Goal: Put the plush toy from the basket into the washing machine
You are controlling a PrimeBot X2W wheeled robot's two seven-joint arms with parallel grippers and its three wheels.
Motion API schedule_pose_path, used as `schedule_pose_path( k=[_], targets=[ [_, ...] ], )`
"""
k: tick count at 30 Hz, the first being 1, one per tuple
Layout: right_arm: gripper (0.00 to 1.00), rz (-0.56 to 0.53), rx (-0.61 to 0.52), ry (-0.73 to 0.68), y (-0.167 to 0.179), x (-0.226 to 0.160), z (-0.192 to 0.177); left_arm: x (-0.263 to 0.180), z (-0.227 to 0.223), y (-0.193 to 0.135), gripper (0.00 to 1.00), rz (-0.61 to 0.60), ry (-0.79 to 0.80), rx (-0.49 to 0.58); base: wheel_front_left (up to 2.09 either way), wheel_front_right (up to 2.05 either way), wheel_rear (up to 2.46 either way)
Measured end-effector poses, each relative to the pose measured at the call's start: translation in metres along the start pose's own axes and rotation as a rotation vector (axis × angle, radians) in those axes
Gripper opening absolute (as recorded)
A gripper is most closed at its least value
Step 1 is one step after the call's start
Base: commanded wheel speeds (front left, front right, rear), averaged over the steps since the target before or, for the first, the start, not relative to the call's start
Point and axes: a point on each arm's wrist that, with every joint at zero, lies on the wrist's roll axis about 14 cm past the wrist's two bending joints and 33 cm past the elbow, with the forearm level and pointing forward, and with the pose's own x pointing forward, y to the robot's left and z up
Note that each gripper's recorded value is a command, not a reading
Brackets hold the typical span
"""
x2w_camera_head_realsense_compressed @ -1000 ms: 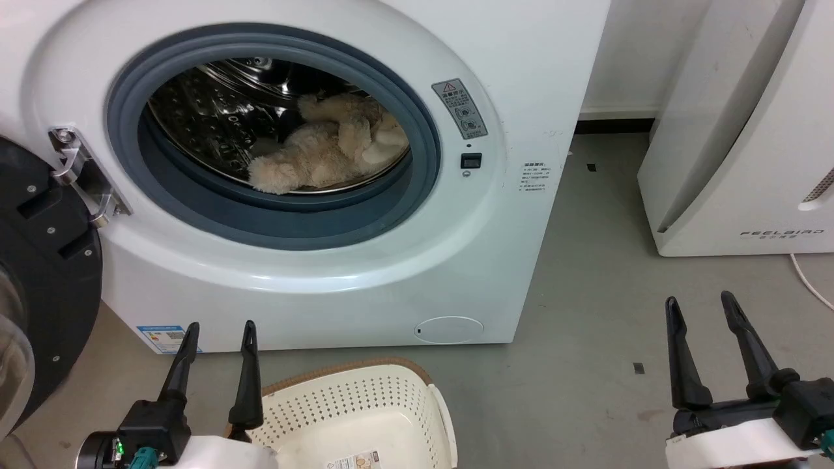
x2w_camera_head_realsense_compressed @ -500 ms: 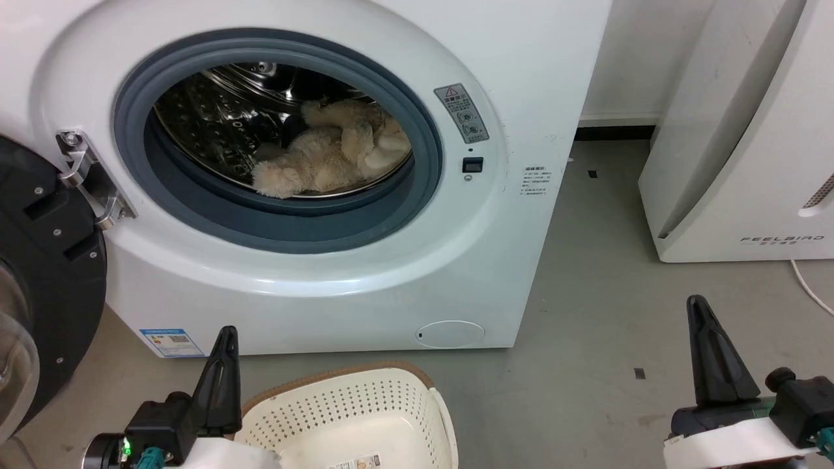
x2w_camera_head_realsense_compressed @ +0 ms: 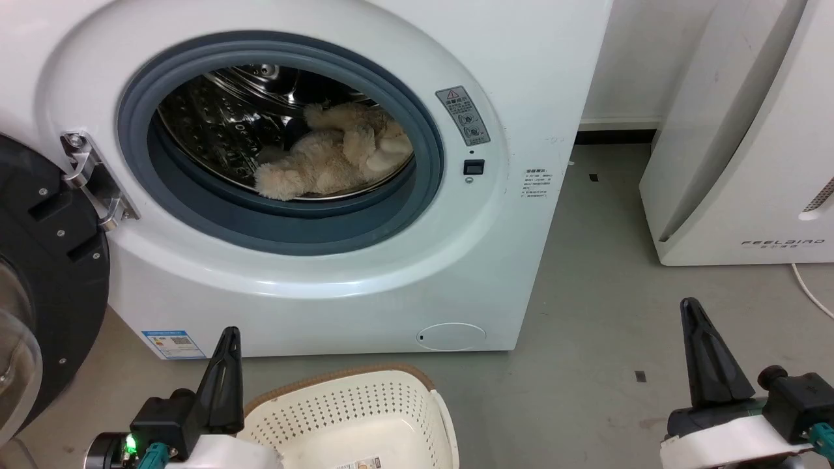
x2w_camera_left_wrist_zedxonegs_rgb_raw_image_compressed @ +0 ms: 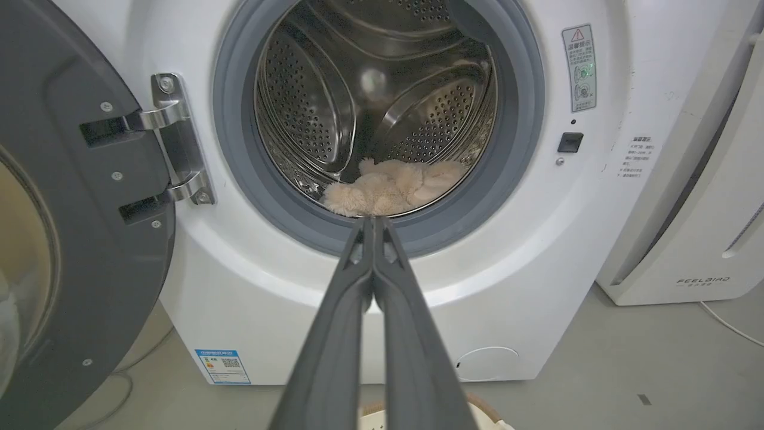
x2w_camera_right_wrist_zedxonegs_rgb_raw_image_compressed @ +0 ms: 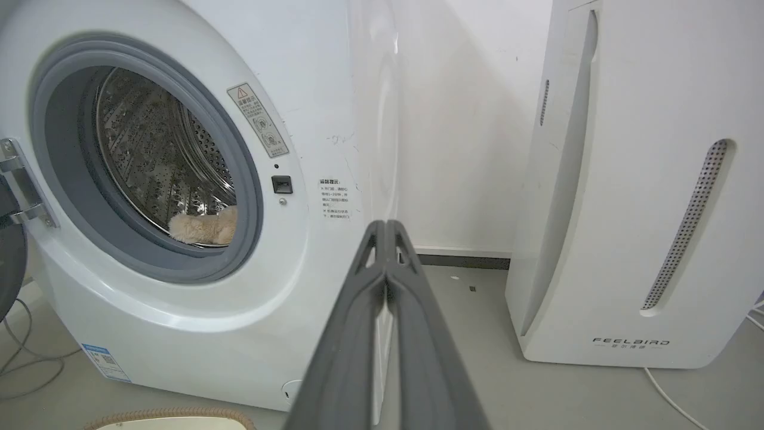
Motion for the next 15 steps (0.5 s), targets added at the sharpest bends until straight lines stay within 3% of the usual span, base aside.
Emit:
schedule_pose_path(
  k=[15],
  targets=[
    [0.00,0.012,-0.007,0.028,0.0038,0.0001,-0.0029,-0.0002,-0.0004,-0.0006,0.00,0.001,0.018,0.012,0.00,0.00,0.00]
  ],
)
